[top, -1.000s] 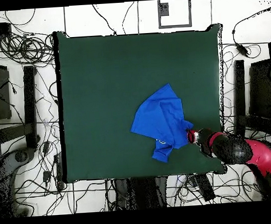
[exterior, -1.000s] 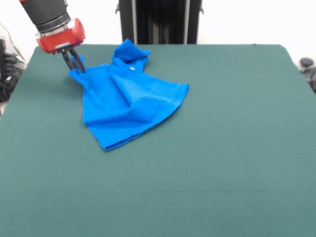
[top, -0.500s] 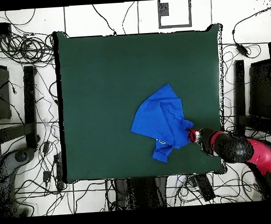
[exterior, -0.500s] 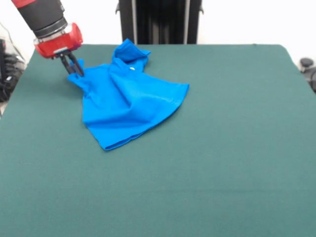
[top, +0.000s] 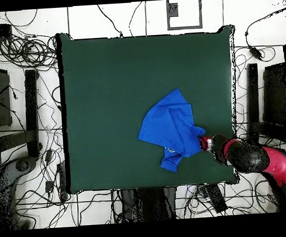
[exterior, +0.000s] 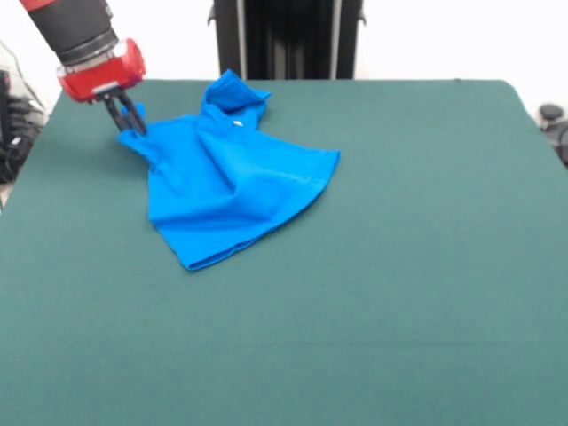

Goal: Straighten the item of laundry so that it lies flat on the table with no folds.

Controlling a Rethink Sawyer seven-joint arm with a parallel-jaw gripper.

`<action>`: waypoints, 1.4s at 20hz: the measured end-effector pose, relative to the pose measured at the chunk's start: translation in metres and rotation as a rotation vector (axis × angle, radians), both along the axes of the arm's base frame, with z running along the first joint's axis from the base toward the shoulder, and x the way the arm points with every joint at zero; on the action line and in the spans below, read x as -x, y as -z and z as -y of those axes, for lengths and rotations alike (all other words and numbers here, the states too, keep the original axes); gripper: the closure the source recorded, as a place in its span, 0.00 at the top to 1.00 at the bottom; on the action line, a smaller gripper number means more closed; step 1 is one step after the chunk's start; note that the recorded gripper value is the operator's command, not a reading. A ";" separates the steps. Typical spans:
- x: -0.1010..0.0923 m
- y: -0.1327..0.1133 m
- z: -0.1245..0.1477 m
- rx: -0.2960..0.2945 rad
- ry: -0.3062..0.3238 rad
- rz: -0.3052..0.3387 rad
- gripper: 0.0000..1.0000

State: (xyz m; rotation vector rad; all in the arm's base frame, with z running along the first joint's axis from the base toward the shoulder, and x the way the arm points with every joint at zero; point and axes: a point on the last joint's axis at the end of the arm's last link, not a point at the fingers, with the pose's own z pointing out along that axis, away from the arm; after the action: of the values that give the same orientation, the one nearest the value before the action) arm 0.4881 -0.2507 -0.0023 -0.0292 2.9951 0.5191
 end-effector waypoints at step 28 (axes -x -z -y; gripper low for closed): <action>0.013 -0.074 0.004 0.171 -0.106 0.028 1.00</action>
State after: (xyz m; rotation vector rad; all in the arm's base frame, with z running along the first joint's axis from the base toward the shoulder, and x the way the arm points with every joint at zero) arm 0.4746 -0.2547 0.0721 -0.2077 3.0139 0.2687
